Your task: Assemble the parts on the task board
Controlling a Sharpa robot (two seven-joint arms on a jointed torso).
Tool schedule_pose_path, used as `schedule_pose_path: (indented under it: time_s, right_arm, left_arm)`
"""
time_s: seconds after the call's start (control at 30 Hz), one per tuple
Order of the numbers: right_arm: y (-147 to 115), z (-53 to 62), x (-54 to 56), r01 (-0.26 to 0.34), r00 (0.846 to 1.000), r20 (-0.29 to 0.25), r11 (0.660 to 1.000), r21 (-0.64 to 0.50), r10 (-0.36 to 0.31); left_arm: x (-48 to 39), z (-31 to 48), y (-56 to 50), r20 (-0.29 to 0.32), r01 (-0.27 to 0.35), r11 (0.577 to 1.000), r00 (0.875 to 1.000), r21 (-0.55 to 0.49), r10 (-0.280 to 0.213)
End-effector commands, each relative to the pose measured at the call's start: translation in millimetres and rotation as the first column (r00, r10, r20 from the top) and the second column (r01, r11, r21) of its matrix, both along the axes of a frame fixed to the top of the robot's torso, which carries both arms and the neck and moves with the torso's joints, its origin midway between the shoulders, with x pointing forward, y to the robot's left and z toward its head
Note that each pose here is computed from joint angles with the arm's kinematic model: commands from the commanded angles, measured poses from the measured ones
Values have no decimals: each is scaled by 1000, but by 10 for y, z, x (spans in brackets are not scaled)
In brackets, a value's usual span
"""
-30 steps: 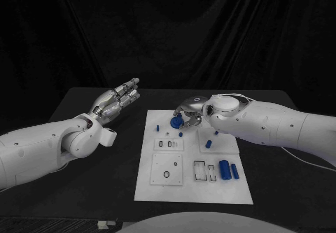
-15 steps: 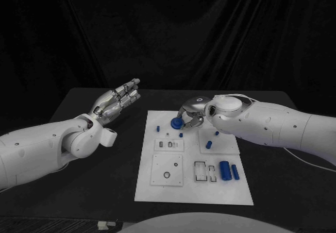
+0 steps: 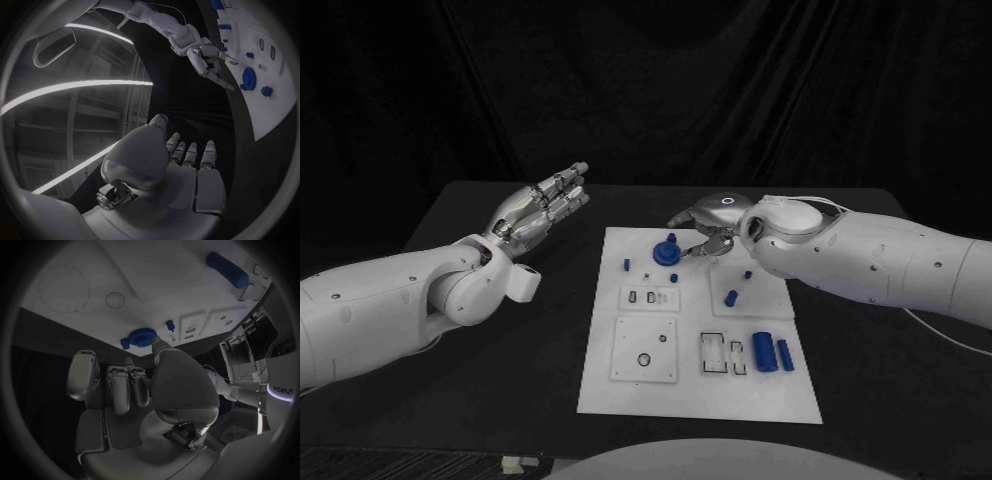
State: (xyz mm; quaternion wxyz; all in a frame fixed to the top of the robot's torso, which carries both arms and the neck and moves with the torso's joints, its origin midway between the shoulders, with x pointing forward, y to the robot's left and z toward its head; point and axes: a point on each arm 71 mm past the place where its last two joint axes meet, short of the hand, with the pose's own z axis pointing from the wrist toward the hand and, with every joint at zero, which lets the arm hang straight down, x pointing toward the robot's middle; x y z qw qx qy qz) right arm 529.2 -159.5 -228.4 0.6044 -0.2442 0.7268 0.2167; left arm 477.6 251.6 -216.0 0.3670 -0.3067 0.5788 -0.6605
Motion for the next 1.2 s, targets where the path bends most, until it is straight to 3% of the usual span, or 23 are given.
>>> schedule_pose_path:
  time_s: [0.03, 0.27, 0.63, 0.87, 1.2]
  right_arm:
    - [-34, 186, -23, -39, 991, 132, 995, 89, 27]
    - [-328, 376, -99, -21, 981, 192, 991, 130, -5]
    - [-971, 414, -157, 128, 973, 176, 984, 119, -148]
    - [-1288, 350, -237, 205, 961, 153, 965, 164, -230]
    - [-1426, 133, -323, 236, 958, 126, 956, 174, -259]
  left_arm:
    - [-2, 5, -6, 6, 6, 1000, 1000, -11, -6]
    - [-2, -27, -14, 0, 10, 1000, 1000, -12, -10]
    - [-12, -61, -25, -6, 15, 1000, 1000, -15, -15]
    - [-16, -71, -20, -7, 15, 1000, 1000, -16, -16]
    - [-31, -96, -16, -12, 18, 1000, 1000, -19, -18]
